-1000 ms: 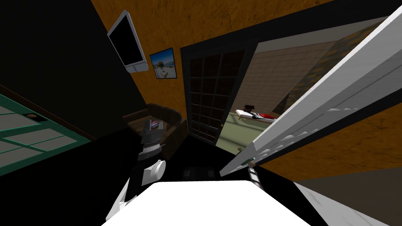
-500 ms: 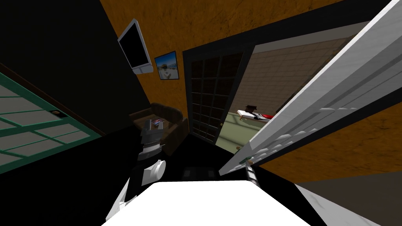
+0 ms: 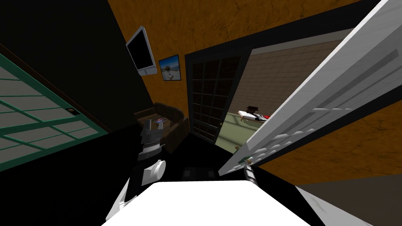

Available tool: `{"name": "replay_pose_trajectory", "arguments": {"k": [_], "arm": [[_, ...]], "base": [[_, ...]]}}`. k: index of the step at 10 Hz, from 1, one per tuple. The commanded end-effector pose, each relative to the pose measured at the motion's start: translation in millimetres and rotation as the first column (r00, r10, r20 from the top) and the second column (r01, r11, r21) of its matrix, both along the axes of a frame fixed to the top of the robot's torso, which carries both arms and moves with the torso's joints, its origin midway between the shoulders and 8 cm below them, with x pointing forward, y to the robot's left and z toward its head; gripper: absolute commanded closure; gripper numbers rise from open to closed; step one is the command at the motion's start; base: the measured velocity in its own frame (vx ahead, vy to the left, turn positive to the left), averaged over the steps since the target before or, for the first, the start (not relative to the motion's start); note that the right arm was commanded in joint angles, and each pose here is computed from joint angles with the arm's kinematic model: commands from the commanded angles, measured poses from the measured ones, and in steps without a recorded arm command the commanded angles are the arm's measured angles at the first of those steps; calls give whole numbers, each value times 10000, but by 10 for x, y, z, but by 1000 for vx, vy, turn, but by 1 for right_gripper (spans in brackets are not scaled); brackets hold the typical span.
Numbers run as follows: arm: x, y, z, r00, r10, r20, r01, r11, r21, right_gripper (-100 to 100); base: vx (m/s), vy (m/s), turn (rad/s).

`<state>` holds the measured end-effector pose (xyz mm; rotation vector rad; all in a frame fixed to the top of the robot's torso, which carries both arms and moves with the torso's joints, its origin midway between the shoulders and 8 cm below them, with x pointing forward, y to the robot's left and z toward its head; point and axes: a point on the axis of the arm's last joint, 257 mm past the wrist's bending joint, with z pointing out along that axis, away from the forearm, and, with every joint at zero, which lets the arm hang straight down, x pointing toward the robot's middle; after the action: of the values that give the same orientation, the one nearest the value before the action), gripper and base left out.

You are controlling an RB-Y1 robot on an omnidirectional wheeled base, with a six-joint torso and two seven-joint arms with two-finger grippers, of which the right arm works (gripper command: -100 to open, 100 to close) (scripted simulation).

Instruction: Pull the door open

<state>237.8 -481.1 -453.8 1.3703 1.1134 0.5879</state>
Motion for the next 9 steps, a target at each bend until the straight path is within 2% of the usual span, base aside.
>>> {"name": "replay_pose_trajectory", "arguments": {"k": [1,3,5,6,8,9], "arm": [[-46,-154,11,9994,-309,140,304,9990,334,100],[-46,-154,11,9994,-309,140,304,9990,334,100],[19,-88,20,9985,-263,470,221,9959,882,100],[19,-88,20,9985,-270,486,225,9956,913,100],[85,-18,31,9965,-229,799,112,9896,1436,100],[85,-18,31,9962,-245,831,118,9886,1501,100]], "base": [[-59,-48,50],[-38,-15,17],[-52,-34,65],[-39,-56,44],[-83,-53,81],[-80,-28,55]]}}
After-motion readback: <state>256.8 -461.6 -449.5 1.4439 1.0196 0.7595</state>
